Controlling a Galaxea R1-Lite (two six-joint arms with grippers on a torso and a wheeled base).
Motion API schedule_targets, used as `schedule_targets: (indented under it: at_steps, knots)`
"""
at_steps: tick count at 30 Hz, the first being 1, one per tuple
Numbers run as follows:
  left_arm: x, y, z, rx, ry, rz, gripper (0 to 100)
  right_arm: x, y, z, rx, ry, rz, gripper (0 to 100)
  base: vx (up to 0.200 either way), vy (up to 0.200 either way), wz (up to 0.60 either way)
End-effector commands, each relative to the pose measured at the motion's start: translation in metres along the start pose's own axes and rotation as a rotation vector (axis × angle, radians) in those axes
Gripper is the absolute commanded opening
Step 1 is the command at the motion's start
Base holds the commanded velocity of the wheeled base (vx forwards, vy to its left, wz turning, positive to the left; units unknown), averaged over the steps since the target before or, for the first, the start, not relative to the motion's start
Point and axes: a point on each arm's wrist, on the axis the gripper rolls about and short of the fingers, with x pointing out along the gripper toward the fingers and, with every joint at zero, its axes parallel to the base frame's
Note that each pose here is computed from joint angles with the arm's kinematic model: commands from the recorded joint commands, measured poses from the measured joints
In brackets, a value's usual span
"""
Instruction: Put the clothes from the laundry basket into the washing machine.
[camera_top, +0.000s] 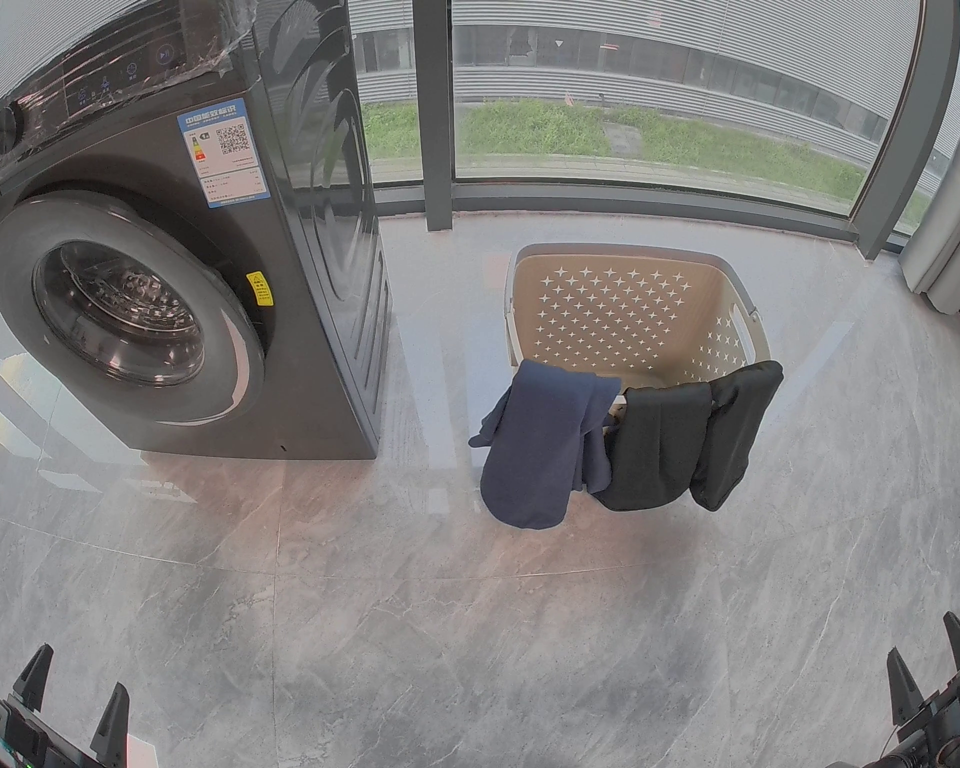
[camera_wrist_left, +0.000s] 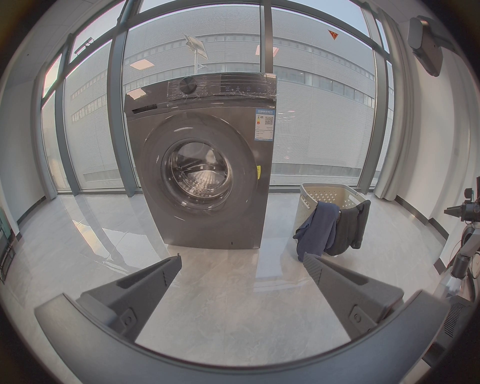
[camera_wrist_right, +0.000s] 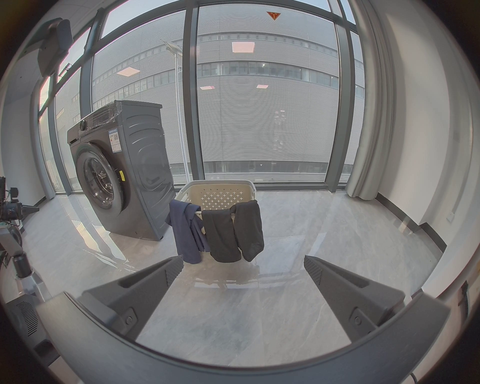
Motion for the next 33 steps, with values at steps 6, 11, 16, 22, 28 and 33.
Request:
schedule_targets:
  at_steps: [6,11,16,22,28,33]
  knots:
    - [0.0,0.0,-0.0051,-0.001,0.0,0.0,100,0.0001,0.0,-0.0052,0.0,0.001,0.0,100,0.0,-0.2,0.0]
    - [0.0,0.0,-0.0051,-0.003,0.0,0.0,100,0.0001,0.0,-0.0052,0.0,0.001,0.0,100,0.0,-0.2,0.0]
    - [0.0,0.0,-0.0051,-0.003,0.0,0.0,100,0.0001,0.0,-0.0052,0.0,0.001,0.0,100,0.0,-0.2,0.0]
    - [0.0,0.0,-0.0051,0.002,0.0,0.001,100,0.0001,0.0,-0.0052,0.0,0.001,0.0,100,0.0,-0.2,0.0]
    - [0.0001,0.0,-0.0051,0.0,0.001,0.0,100,0.0001,0.0,-0.0052,0.001,0.001,0.0,100,0.0,0.0,0.0]
    - [0.0,0.0,-0.0051,0.002,0.0,0.0,100,0.0001,0.0,-0.0052,0.0,0.001,0.0,100,0.08,0.0,0.0]
